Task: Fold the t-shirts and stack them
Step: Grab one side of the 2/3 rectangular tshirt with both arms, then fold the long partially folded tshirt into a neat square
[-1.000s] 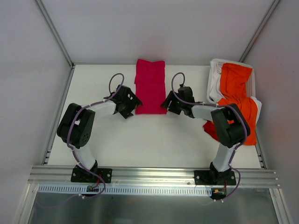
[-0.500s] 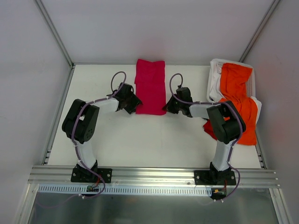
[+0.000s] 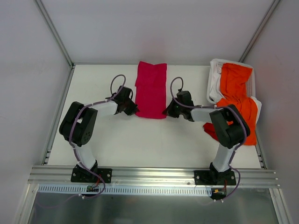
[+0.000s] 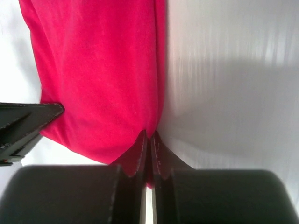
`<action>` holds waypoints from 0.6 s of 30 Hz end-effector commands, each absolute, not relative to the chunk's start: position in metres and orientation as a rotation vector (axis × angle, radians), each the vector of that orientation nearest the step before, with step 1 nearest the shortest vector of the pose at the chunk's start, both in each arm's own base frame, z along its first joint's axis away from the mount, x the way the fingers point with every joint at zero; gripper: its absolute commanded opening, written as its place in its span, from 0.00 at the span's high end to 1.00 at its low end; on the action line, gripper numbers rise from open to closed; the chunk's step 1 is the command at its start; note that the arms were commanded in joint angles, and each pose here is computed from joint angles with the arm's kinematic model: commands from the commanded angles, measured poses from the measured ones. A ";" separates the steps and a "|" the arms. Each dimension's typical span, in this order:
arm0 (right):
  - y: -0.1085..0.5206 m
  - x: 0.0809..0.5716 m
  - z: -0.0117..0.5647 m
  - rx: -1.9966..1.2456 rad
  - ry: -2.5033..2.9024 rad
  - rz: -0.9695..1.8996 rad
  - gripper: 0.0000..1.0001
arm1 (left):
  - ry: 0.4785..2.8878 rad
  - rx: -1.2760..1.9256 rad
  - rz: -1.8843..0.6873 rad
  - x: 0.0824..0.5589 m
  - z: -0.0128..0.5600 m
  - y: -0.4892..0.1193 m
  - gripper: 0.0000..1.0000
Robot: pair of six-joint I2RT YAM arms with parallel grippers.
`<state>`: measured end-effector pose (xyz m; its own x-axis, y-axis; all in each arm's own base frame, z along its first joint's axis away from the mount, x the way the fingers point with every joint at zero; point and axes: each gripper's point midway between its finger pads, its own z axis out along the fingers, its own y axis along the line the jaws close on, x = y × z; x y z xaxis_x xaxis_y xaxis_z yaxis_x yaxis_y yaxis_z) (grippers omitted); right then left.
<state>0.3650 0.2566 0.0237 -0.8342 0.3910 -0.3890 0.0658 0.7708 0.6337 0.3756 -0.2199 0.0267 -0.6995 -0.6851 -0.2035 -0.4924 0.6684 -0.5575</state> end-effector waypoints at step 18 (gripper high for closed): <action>0.233 0.286 0.186 0.245 2.363 0.738 0.99 | 2.230 -0.720 -0.895 0.311 0.195 -0.215 0.85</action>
<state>0.2790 0.2433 0.1678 -0.8032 0.3534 -0.4795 -0.0172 0.7909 0.6117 0.2951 -0.2199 0.1736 -0.7007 -0.6590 -0.2734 -0.2754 0.6033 -0.7484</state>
